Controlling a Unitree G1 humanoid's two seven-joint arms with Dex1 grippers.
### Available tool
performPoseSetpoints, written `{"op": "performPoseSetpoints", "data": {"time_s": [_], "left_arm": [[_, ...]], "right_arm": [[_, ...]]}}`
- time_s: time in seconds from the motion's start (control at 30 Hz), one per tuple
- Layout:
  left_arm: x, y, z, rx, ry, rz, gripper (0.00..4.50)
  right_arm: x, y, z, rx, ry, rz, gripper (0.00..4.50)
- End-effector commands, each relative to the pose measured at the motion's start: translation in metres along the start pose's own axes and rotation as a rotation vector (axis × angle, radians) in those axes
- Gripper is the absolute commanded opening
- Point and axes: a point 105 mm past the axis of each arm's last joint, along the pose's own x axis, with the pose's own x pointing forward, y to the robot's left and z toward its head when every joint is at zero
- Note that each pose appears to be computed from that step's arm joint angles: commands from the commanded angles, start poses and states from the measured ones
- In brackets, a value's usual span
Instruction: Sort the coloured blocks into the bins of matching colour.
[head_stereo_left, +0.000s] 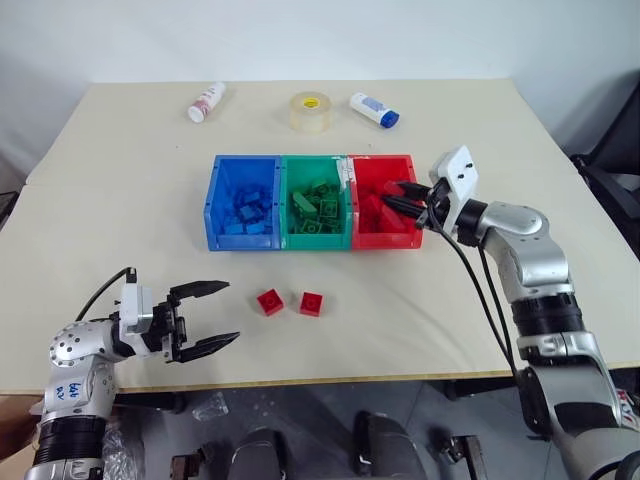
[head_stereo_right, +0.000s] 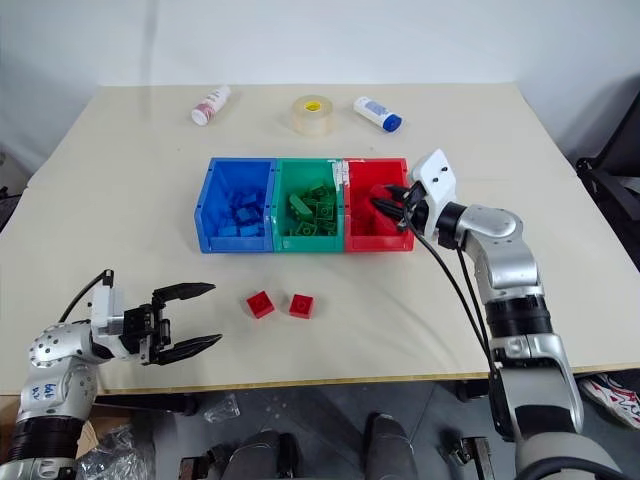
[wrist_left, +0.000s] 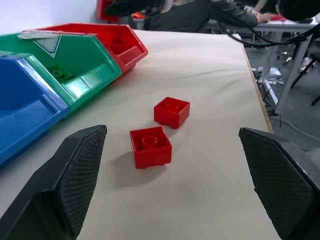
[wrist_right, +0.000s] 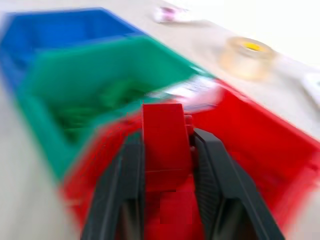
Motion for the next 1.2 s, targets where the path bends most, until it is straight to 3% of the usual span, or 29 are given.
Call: {"op": "performPoseSetpoints", "data": {"time_s": [0.03,0.27,0.47,0.67,0.93,1.2], "left_arm": [[0.002,0.002,0.004,0.026,-0.012,-0.004,4.5],[0.002,0.003,0.004,0.029,-0.012,-0.008,4.5],[0.0,0.004,0.004,0.022,-0.008,-0.012,4.5],[-0.002,0.007,0.003,0.014,-0.002,-0.022,4.5],[-0.005,0.011,0.001,0.005,0.005,-0.033,4.5],[-0.005,0.014,0.0,0.002,0.009,-0.038,4.5]], "right_arm": [[0.004,-0.012,0.011,-0.052,-0.033,-0.035,2.08],[-0.001,-0.009,0.012,-0.069,-0.046,0.006,4.41],[-0.035,0.016,0.005,-0.063,-0.033,0.165,4.46],[-0.089,0.046,-0.006,0.005,0.008,0.296,4.46],[-0.171,0.062,-0.031,0.059,0.173,0.353,4.46],[-0.182,0.065,-0.02,0.035,0.194,0.362,4.46]]}}
